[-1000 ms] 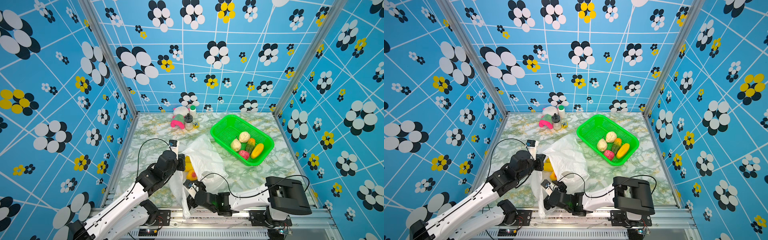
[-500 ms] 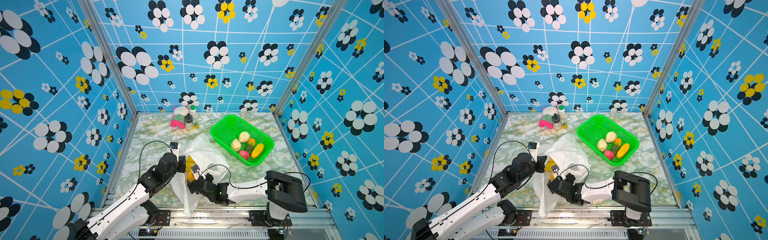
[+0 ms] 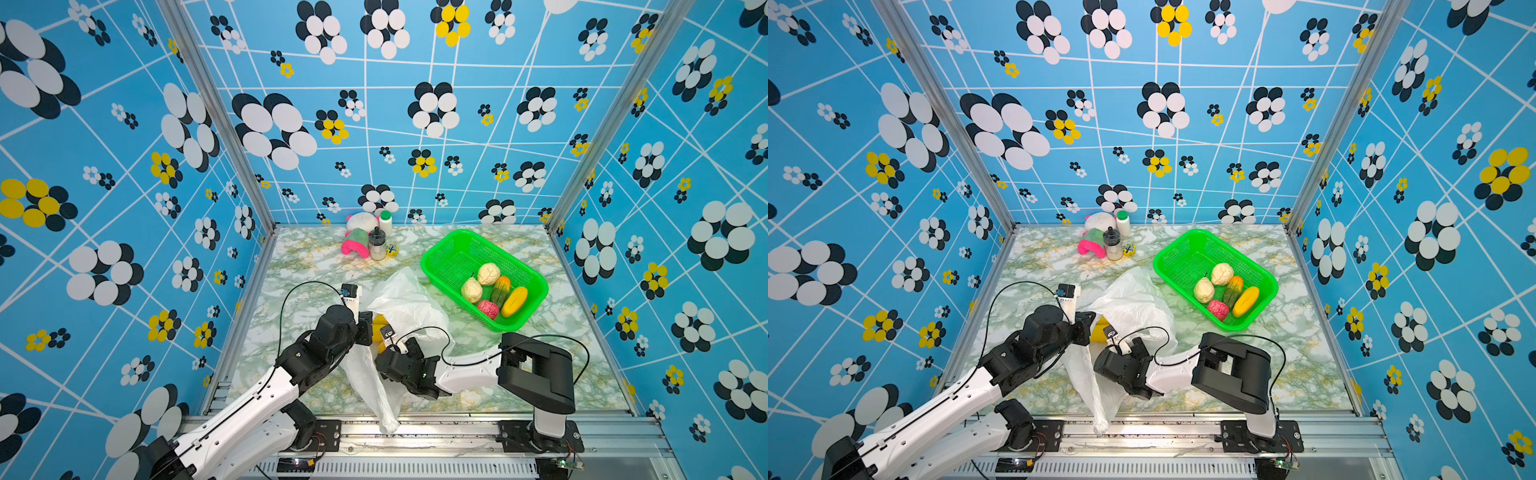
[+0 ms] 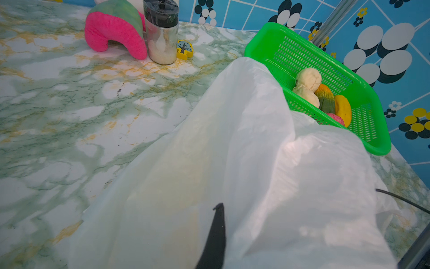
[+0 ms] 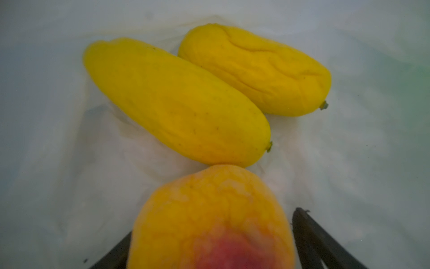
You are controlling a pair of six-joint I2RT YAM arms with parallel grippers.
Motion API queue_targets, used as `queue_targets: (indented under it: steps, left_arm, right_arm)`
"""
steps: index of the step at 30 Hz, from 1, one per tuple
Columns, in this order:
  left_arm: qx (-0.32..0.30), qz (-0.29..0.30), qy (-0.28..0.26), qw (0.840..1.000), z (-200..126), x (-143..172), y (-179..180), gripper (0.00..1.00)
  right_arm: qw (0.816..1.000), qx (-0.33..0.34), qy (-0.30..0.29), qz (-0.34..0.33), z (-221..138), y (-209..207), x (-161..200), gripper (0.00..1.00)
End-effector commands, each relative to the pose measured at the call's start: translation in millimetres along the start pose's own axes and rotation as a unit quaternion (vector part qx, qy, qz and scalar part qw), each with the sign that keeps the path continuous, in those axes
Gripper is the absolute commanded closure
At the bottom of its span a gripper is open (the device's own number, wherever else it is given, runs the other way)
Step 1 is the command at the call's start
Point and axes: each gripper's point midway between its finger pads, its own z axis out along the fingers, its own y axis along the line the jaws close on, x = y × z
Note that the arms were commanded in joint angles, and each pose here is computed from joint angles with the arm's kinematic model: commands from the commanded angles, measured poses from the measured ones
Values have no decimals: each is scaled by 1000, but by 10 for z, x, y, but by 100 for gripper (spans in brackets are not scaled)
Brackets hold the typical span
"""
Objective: Untie the knot of the plastic bag and take out the fruit
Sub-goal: Pick up the fruit from the plastic bag.
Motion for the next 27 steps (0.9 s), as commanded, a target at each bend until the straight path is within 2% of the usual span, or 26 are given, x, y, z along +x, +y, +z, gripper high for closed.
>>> queue_targets:
  steps: [1, 5, 12, 15, 19, 27]
  left_arm:
    - [13, 3, -9, 1000, -55, -108, -77, 100]
    - [18, 1, -13, 1000, -56, -94, -80, 100]
    - [11, 3, -8, 1000, -53, -70, -53, 100]
    - [15, 2, -9, 1000, -42, -57, -62, 100]
    - [10, 2, -7, 1000, -53, -64, -49, 100]
    - [9, 1, -7, 1000, -34, -60, -46, 100]
  right_arm:
    - [1000, -2, 6, 1, 39, 12, -7, 19]
    - [1000, -4, -1, -9, -19, -19, -67, 31]
    - [999, -32, -30, -1, -314, -66, -304, 41]
    - [996, -71, -55, -1, -513, -9, -434, 47]
    - [987, -133, -90, 17, -821, 47, -606, 48]
    - [957, -251, -143, 21, -1359, 181, -844, 53]
